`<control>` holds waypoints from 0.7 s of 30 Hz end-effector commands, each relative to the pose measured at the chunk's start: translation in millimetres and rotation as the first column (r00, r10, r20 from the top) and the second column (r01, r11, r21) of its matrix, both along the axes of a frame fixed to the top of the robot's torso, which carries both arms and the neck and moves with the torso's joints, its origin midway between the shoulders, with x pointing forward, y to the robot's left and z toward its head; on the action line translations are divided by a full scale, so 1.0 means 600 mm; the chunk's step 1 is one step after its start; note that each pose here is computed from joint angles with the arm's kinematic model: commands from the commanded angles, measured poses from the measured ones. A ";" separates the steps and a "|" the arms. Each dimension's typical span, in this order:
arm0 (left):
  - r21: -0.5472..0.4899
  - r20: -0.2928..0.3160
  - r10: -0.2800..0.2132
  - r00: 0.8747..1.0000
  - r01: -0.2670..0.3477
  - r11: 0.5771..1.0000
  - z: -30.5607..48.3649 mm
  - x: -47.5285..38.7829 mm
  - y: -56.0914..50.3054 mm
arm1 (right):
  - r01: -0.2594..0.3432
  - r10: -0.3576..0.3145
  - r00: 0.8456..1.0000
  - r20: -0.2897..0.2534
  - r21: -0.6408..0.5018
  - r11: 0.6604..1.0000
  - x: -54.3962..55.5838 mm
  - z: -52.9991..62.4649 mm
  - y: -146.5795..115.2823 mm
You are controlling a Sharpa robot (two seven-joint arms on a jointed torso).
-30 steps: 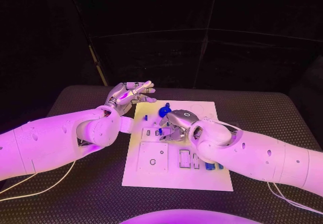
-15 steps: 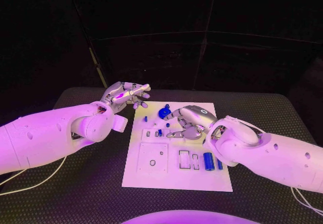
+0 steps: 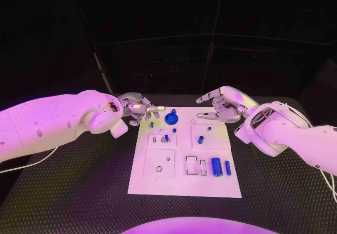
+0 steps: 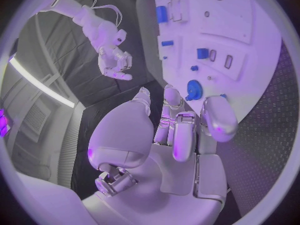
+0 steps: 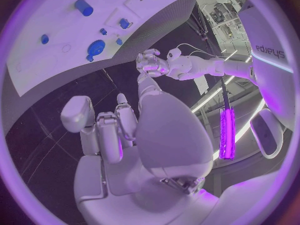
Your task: Assemble the parts on the task board
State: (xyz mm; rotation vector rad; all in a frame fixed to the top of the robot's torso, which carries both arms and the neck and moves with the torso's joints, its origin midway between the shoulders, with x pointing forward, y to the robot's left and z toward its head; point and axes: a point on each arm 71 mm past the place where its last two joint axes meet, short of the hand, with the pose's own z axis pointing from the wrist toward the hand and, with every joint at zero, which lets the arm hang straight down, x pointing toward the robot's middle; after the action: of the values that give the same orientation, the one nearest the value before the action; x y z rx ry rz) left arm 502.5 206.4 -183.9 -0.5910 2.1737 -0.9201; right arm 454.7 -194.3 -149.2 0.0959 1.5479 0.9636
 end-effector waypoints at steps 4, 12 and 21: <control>0.403 -0.029 -0.115 0.993 0.117 0.908 -0.022 0.004 -0.021 | 0.049 -0.043 0.997 -0.068 0.089 0.995 0.010 0.009 -0.014; 0.483 -0.016 -0.174 0.985 0.160 0.861 -0.026 0.013 -0.064 | 0.055 -0.050 0.997 -0.059 0.088 0.995 0.010 0.014 -0.014; 0.516 -0.032 -0.219 0.975 0.204 0.832 -0.029 0.020 -0.100 | 0.055 -0.051 0.997 -0.056 0.083 0.995 0.012 0.014 -0.011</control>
State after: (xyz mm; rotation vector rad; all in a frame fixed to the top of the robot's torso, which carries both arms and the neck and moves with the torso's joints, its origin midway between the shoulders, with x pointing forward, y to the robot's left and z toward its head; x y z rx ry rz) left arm 513.7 146.3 -200.8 -0.1230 2.3386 -0.4612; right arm 461.2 -201.2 -142.6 0.2135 1.5576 0.9912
